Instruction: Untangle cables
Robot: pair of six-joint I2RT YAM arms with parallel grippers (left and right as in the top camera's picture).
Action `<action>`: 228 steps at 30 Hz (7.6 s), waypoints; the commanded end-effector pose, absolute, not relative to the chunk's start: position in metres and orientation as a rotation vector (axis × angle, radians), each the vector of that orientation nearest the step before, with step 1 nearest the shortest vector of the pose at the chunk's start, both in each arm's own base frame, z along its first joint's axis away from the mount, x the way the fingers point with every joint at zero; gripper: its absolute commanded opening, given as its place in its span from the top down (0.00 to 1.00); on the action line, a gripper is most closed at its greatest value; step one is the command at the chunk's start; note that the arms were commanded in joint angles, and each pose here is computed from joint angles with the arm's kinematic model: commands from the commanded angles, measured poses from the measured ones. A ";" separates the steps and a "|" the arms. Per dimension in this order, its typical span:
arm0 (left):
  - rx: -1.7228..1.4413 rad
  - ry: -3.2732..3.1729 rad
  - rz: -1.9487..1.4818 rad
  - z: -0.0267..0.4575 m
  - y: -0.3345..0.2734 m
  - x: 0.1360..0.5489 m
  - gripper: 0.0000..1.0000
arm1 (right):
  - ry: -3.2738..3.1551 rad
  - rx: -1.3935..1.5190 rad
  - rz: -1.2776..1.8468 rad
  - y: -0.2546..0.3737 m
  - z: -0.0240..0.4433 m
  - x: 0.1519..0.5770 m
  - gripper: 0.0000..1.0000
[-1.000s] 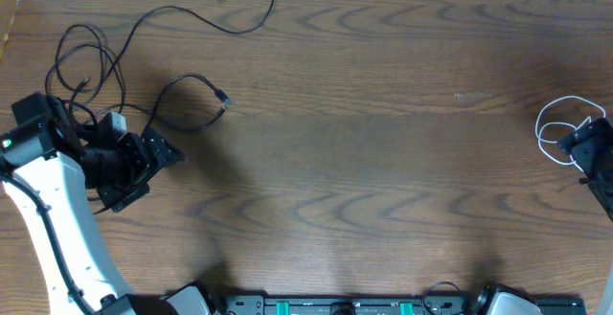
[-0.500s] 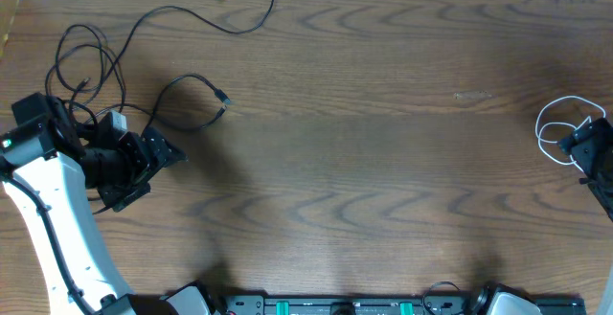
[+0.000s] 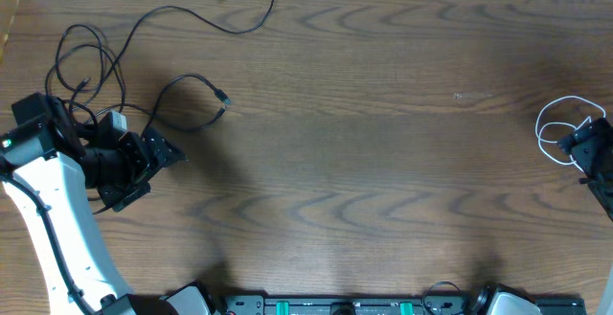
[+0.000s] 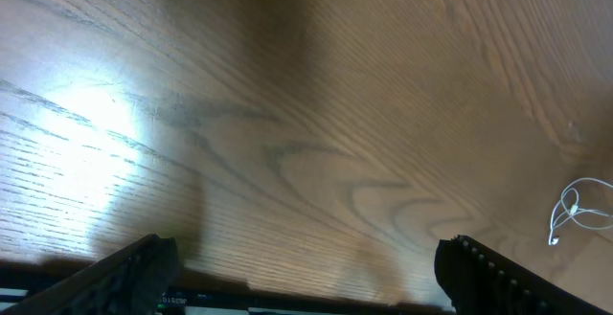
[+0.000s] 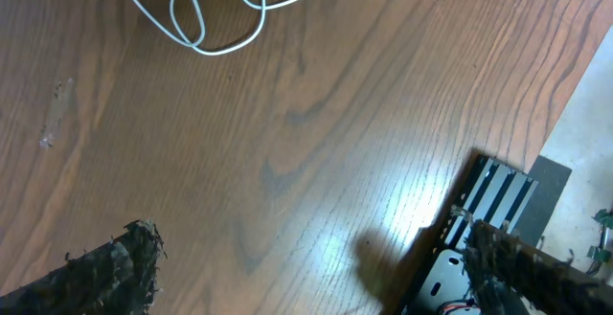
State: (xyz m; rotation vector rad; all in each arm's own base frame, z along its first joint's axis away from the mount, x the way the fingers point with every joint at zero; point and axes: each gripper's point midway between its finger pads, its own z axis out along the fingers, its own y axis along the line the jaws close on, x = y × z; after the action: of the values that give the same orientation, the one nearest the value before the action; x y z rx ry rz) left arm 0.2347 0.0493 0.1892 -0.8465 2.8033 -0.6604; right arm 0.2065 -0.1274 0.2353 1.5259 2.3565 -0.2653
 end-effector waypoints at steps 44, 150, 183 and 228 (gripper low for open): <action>-0.803 2.794 -0.668 0.191 0.048 0.237 0.09 | 2.336 1.549 -0.276 -0.130 0.236 0.205 0.01; -0.397 2.389 0.386 0.086 0.262 0.515 0.93 | 2.336 1.549 -0.276 -0.130 0.236 0.205 0.01; -0.539 2.316 0.189 0.171 0.233 0.508 0.00 | 2.336 1.548 -0.276 -0.130 0.236 0.205 0.01; -1.404 2.629 -0.006 0.037 0.322 0.257 0.15 | 2.336 1.548 -0.276 -0.130 0.236 0.205 0.01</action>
State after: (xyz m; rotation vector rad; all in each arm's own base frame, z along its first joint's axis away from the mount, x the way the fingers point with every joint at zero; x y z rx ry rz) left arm 0.2576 0.3278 0.0463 -1.4345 2.6086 0.0650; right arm 0.2065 -0.1275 0.2353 1.5259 2.3564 -0.2659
